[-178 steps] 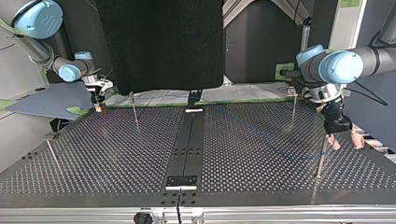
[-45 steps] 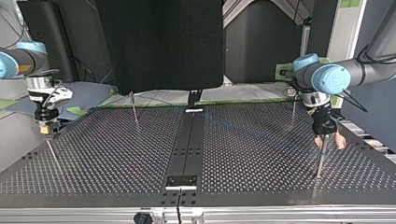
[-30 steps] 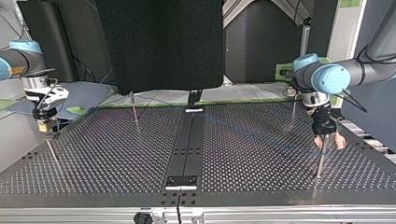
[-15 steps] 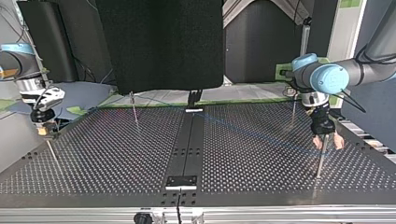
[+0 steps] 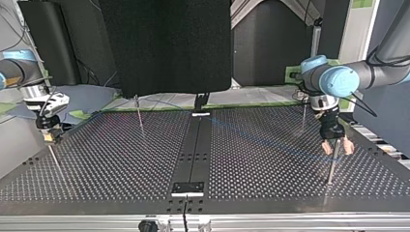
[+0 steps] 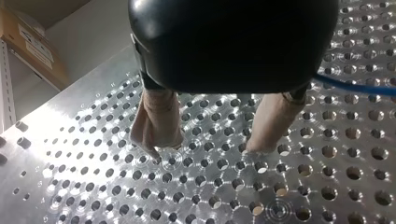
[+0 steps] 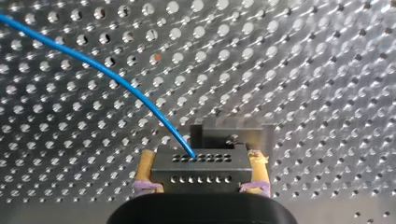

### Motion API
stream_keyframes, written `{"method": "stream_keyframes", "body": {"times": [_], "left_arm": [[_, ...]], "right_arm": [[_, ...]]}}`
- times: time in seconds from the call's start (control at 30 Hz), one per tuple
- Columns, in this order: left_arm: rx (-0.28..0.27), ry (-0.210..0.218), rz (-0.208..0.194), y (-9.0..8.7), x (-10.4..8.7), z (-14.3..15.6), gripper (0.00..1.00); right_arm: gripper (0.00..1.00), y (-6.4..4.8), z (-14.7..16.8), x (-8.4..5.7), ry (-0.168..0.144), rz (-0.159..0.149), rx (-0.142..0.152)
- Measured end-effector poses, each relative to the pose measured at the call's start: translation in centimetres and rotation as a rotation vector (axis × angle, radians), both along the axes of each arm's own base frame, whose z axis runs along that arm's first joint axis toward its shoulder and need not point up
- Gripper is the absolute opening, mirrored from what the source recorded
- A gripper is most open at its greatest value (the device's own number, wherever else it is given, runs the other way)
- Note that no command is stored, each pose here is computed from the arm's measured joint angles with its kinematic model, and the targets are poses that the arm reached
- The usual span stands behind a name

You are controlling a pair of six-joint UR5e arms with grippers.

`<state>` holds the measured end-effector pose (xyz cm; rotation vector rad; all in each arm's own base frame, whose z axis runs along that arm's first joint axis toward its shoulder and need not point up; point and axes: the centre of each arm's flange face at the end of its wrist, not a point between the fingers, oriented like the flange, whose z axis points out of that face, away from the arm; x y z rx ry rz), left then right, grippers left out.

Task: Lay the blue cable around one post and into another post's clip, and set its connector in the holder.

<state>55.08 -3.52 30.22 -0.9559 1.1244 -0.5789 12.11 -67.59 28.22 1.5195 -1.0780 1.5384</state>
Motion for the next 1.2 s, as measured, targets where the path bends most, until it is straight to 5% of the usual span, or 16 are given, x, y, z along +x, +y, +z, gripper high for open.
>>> {"method": "stream_keyframes", "body": {"times": [1.2], "left_arm": [[0.01, 0.004, -0.012, -0.79, -0.06, 0.0, 1.0]], "right_arm": [[0.0, -0.51, 0.89, 0.54, 0.003, 0.032, -0.041]]}}
